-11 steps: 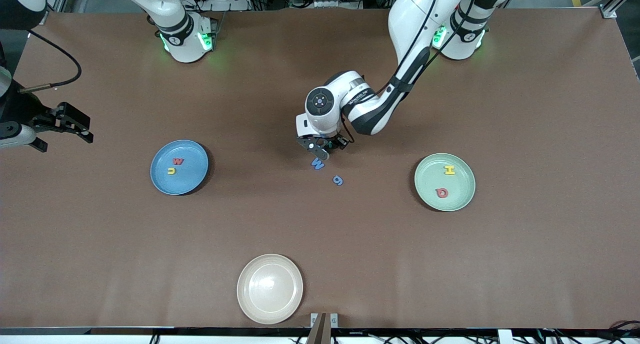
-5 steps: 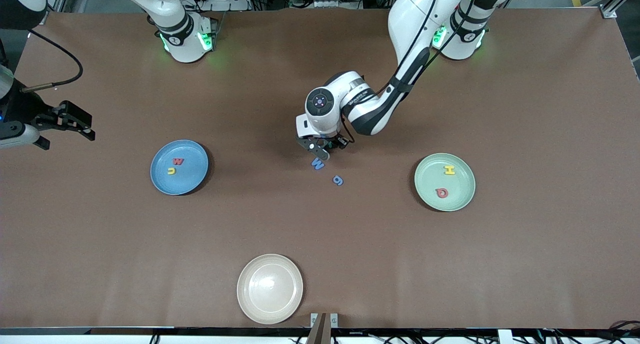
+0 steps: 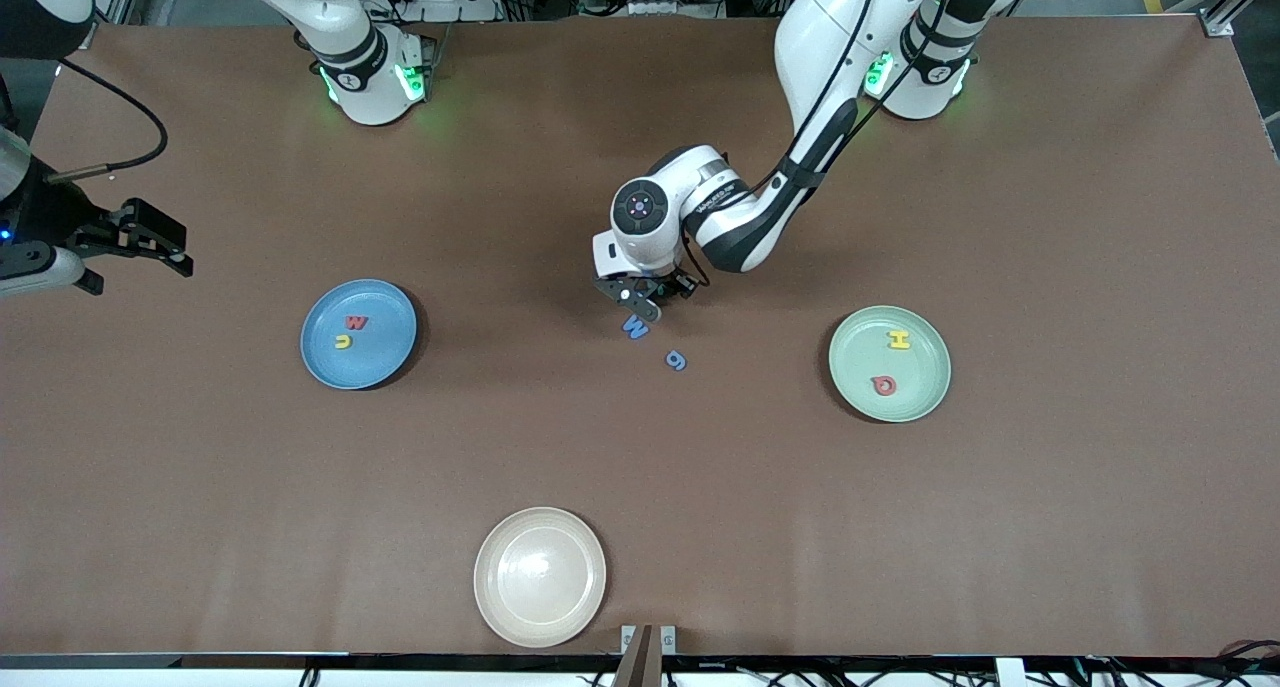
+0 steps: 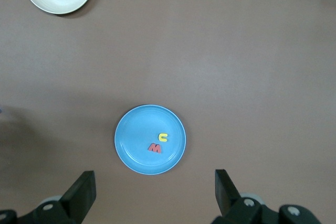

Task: Sort upper and lower case letters into plates
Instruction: 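Lower the left gripper and close it on the teal R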

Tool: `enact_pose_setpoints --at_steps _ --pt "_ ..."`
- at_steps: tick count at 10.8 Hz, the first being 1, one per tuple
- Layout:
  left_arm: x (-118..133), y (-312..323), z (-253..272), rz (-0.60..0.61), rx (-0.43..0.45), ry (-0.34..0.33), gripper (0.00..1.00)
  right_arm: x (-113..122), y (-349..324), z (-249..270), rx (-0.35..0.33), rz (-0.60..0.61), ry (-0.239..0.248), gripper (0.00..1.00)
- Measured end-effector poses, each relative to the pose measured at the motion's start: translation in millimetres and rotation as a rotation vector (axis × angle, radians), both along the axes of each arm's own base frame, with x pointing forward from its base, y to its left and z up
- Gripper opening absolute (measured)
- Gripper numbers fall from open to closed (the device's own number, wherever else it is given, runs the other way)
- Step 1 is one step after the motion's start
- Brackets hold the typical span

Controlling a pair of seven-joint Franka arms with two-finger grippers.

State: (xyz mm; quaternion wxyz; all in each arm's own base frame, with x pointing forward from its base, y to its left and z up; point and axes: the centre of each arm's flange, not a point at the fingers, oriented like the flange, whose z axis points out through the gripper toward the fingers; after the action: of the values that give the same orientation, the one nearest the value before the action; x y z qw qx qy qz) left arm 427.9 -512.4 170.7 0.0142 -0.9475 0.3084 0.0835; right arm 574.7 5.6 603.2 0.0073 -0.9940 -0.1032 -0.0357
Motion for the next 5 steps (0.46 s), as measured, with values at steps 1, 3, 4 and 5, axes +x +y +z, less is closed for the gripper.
enact_pose_setpoints --at_steps 1,3,4,5 --pt "0.1 -0.1 0.1 0.001 0.000 0.000 0.46 0.0 0.1 0.0 0.000 0.000 0.000 1.00" --pt "0.6 -0.4 0.9 0.001 -0.001 -0.001 0.40 0.0 1.2 0.0 0.000 0.002 0.000 1.00" --pt "0.5 -0.7 1.5 0.001 -0.001 -0.001 0.39 -0.1 1.8 -0.1 0.000 0.003 0.001 1.00" --pt "0.3 -1.3 1.8 0.001 -0.003 -0.002 0.38 -0.1 2.2 -0.1 0.000 0.004 0.001 1.00"
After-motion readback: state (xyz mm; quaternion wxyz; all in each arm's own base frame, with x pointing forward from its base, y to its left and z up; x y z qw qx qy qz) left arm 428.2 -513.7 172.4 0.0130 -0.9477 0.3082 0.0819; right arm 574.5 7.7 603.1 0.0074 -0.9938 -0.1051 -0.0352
